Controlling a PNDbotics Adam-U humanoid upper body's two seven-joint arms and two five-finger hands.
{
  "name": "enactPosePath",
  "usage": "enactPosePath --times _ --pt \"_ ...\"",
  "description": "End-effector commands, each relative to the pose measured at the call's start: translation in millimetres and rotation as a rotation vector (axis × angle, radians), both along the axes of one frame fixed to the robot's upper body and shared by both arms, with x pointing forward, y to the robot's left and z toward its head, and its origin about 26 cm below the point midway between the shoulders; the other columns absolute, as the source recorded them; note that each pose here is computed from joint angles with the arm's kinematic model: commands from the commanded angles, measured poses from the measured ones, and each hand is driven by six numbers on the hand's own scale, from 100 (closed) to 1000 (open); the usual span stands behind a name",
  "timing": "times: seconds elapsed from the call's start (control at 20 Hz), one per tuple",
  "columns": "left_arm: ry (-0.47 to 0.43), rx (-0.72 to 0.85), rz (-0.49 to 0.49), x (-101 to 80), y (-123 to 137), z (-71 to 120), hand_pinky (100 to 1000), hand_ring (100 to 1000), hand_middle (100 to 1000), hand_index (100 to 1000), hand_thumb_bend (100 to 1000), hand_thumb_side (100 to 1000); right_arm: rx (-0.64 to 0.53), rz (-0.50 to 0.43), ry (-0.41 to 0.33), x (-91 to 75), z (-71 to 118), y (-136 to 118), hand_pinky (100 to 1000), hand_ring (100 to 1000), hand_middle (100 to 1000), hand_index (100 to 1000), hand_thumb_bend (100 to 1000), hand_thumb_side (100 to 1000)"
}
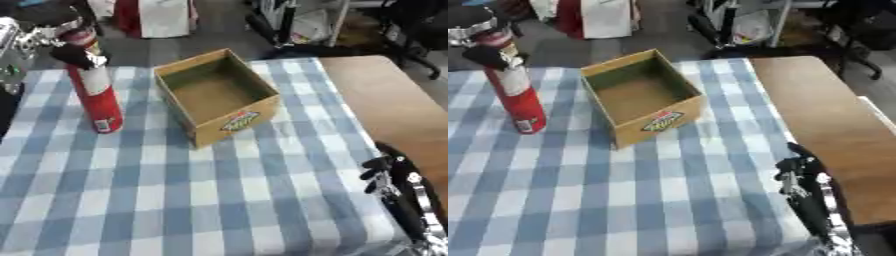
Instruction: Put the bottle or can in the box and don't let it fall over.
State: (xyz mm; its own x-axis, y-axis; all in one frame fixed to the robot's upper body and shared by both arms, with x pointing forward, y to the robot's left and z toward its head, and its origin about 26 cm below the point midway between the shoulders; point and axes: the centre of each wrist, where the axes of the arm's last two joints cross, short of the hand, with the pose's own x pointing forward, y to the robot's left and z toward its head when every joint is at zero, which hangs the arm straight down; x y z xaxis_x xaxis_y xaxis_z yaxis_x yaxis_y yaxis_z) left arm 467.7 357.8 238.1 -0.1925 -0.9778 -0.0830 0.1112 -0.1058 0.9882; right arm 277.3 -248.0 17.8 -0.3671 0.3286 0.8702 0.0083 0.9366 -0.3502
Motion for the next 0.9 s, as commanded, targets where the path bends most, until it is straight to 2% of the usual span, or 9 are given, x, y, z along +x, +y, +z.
enactPosePath --times 0.05,0.2,0.6,0.75,0.9 --pt "-0.065 -0.019 0.003 -3.1 5.2 11.9 100 382 375 713 100 321 -0.002 -0.005 -0.019 2.6 5.4 -2.4 381 533 567 881 100 753" --pt "-0.136 -0.057 -0.042 -4.3 -2.9 25.3 100 373 360 708 100 328 -0.002 -0.008 -0.016 2.4 4.7 -2.7 381 533 566 880 100 758" --pt "-0.327 -0.154 -0.246 -18.1 -49.1 85.6 100 372 351 710 100 345 -0.003 -0.006 -0.009 2.0 3.0 -2.7 381 533 566 880 100 764" --pt "-0.333 -0.180 -0.365 -23.2 -80.1 92.0 100 378 359 712 100 340 -0.002 0.000 -0.006 2.0 2.3 -1.7 381 533 566 880 100 768" --pt "-0.314 -0.174 -0.465 -25.4 -111.7 86.1 100 383 367 713 100 328 0.001 0.013 -0.005 2.5 2.0 1.1 381 533 566 880 100 763"
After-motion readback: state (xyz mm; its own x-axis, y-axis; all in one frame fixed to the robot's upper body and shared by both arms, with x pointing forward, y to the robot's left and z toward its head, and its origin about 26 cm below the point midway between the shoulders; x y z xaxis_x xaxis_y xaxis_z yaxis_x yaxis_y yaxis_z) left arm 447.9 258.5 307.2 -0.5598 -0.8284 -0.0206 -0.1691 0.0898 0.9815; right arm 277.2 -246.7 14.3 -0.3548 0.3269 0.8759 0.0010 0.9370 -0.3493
